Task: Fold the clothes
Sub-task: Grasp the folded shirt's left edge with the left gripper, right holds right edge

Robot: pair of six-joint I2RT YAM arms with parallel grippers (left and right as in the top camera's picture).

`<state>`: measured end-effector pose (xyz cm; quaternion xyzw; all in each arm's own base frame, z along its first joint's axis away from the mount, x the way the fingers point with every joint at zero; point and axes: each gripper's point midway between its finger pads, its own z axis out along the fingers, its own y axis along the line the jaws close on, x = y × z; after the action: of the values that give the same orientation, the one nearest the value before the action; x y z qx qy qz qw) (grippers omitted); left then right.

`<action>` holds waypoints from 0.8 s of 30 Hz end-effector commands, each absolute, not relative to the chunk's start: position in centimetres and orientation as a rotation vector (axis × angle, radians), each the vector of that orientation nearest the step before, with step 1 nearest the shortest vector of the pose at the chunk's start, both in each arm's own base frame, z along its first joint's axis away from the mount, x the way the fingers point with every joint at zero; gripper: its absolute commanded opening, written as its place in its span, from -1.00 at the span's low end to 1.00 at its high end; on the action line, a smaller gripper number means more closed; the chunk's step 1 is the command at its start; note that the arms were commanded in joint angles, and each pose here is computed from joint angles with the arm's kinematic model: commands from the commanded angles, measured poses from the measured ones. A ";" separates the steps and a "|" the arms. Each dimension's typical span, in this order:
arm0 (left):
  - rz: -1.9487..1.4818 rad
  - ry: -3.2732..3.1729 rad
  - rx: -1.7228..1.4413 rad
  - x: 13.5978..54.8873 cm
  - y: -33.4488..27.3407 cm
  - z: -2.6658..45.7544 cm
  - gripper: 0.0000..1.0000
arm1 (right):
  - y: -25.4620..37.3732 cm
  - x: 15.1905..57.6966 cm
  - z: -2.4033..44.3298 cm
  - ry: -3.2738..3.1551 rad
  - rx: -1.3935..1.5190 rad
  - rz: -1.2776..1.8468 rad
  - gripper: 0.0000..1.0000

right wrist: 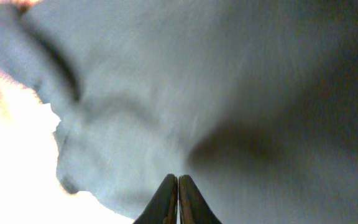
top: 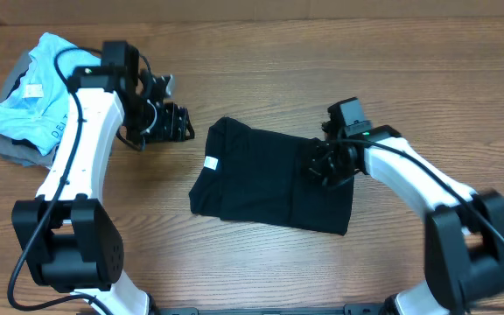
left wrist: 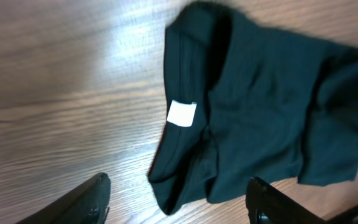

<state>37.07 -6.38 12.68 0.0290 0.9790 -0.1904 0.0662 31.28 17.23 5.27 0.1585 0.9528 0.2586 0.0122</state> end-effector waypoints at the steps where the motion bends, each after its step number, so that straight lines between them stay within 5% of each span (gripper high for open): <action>1: -0.729 2.957 0.114 35.6 -8.0 9.4 0.52 | 17.1 31.6 11.3 2.849 0.340 0.844 -0.83; 10: -0.814 2.912 0.126 34.9 -9.0 3.6 0.57 | 12.4 28.2 7.6 3.016 0.471 0.437 -0.81; 24: -1.044 2.961 0.077 34.0 -10.8 -1.7 0.58 | 10.3 26.8 0.0 3.138 0.529 0.207 -0.81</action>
<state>35.94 -10.66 1.71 0.0299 0.9404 -0.3350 0.0502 27.27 11.05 1.42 0.1632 0.9827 0.0870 -0.0102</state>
